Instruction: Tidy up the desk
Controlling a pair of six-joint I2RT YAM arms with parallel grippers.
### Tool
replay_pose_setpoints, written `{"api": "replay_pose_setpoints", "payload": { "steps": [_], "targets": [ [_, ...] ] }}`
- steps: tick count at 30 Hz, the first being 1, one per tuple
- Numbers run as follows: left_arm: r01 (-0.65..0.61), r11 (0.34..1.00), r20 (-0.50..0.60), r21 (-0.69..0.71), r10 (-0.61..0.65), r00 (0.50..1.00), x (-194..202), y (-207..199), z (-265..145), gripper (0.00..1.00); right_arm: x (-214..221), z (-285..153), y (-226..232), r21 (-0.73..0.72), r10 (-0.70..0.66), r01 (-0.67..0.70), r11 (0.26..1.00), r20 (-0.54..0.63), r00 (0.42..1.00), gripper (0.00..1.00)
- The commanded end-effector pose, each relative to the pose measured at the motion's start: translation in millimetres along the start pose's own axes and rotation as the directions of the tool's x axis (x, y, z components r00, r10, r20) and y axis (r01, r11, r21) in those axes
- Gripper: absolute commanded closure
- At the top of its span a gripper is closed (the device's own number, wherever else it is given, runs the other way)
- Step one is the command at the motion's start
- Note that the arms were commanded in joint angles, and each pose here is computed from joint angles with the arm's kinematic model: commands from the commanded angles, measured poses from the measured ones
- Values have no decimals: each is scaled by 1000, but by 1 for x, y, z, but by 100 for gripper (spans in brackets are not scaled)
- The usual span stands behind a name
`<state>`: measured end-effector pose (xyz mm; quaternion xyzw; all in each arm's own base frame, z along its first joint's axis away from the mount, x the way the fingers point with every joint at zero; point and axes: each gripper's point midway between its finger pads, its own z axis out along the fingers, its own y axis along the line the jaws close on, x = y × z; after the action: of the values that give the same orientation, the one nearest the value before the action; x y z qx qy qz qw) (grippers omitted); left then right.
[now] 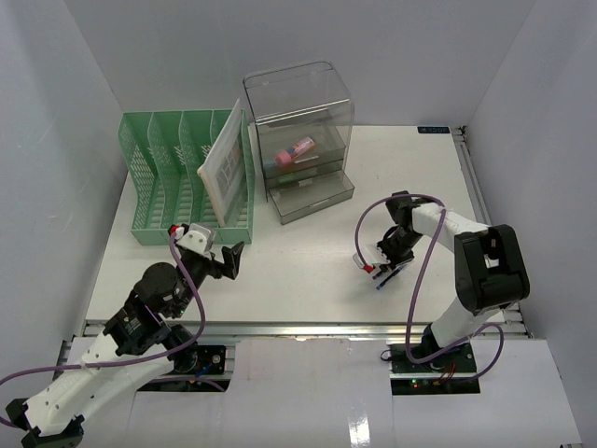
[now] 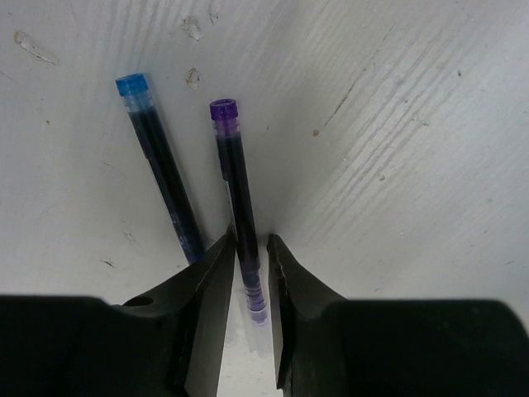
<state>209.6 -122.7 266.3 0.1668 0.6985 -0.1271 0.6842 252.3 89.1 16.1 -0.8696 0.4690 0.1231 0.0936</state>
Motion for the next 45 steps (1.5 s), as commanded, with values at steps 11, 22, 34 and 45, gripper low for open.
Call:
{"api": "replay_pose_setpoints", "payload": {
  "steps": [11,22,34,45],
  "targets": [
    [-9,1000,-4,-24,9,1000,2,4,1,2,14,10,-58,80,32,-28,996,-47,998,92],
    [-7,1000,2,-29,7,1000,0,6,0,2,-43,-59,-126,341,73,-100,935,93,993,92],
    [-6,999,4,-44,6,1000,0,9,-2,2,-117,-102,-255,692,92,-68,718,2,996,92],
    [-3,999,13,-43,4,1000,-1,10,-3,2,-120,-99,-300,740,154,-105,664,2,988,51]
  ]
}}
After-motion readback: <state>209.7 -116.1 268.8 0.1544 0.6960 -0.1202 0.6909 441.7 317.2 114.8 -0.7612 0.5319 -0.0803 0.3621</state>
